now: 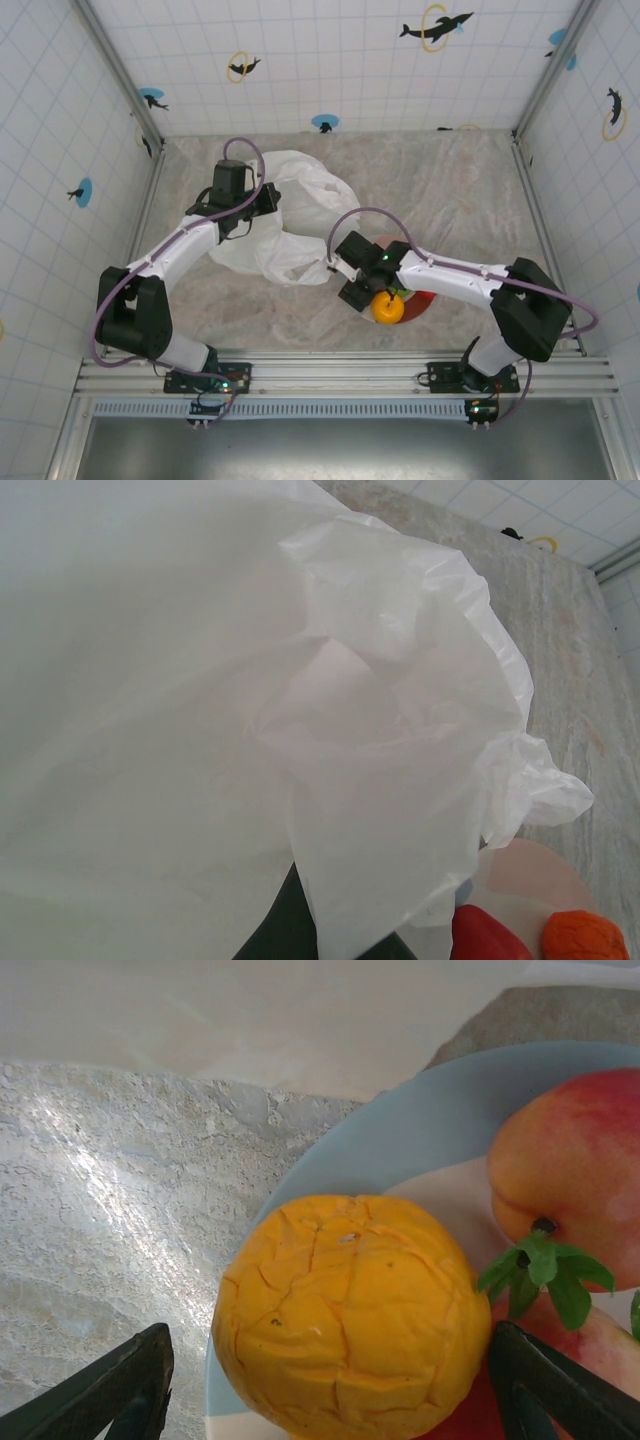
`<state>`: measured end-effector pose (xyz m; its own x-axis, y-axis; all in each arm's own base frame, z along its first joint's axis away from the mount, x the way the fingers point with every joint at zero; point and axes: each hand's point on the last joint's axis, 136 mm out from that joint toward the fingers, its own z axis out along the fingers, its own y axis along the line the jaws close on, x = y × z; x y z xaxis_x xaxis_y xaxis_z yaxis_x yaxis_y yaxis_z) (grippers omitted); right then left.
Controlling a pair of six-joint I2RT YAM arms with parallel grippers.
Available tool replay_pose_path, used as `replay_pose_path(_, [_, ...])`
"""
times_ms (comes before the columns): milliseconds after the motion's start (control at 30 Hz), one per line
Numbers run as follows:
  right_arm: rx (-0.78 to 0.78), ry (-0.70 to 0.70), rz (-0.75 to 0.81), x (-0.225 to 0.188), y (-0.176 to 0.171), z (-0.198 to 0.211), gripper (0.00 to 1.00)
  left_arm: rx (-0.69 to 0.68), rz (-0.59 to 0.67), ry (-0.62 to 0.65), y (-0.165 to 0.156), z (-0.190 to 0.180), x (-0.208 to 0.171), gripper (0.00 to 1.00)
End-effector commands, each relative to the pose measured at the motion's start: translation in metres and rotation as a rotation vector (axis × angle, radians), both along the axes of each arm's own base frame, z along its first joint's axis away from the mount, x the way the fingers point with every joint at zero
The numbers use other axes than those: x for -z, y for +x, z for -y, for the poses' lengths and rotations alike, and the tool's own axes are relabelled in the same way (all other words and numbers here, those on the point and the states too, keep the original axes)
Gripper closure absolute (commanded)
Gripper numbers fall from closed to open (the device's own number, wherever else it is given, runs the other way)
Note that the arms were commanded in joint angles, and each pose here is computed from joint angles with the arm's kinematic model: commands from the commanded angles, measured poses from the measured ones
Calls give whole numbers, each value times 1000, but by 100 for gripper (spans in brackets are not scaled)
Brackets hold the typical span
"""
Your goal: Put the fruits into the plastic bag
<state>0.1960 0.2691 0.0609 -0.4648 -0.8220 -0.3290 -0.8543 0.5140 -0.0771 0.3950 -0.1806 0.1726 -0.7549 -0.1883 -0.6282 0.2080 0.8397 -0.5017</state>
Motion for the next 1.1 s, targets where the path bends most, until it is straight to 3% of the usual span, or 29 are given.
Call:
replay_pose_path(0, [-17, -21, 17, -3, 4, -6, 18, 5, 5, 19, 0, -3, -1, 100])
replay_pose_path(167, [-18, -51, 24, 8, 5, -4, 22, 7, 4, 18, 1, -3, -1, 100])
replay_pose_path(400, [-18, -19, 45, 4, 7, -7, 38, 5, 3, 19, 1, -3, -1, 100])
replay_pose_path(667, [-21, 137, 89, -34, 7, -18, 44, 7, 3, 20, 0, -3, -1, 100])
replay_pose_path(1067, [31, 531, 170, -125, 29, -26, 49, 12, -2, 18, 0, -2, 0, 100])
